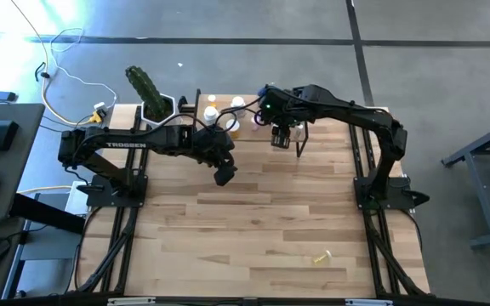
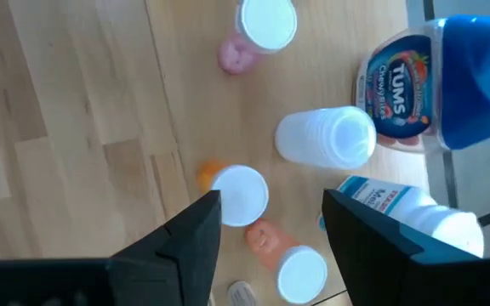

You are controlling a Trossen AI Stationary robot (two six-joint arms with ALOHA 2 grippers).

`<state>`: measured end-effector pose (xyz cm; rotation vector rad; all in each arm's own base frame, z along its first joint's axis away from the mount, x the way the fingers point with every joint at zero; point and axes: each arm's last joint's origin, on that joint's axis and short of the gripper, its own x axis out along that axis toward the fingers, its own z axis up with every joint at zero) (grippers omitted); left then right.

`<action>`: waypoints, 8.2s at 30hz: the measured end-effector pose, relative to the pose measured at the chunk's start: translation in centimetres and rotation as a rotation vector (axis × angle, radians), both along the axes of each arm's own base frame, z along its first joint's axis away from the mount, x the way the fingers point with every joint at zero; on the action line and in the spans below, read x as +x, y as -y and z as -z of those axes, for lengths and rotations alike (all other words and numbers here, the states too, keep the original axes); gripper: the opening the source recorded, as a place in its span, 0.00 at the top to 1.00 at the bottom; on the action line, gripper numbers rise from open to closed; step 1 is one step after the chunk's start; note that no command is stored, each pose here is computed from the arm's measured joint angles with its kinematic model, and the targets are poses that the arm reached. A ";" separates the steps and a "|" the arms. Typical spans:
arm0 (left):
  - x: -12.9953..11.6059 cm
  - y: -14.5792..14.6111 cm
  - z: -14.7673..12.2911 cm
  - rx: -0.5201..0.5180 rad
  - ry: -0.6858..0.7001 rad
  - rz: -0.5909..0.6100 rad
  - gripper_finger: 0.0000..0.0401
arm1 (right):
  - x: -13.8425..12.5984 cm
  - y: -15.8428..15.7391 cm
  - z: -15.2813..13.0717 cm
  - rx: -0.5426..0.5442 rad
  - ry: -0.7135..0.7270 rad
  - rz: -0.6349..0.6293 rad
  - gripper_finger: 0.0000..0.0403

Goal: Pick and place medicine bottles onto shelf by color
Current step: Put the orange pill bottle on the shelf, then put the yellow pill bottle on the shelf

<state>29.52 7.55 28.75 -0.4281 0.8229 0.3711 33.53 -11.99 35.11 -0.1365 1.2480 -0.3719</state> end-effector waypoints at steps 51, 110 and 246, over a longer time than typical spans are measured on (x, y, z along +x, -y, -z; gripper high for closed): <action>-9.0 1.8 -5.6 0.364 -0.127 0.197 0.44 | -2.5 -21.1 0.0 0.370 0.150 0.853 0.51; -8.7 1.8 -5.6 0.200 -0.055 -0.005 0.44 | -10.2 -38.5 12.7 0.217 -0.441 -0.341 0.51; -13.4 3.7 -13.4 0.224 0.645 0.110 0.44 | 9.6 -11.2 -10.9 0.267 1.153 -0.200 0.82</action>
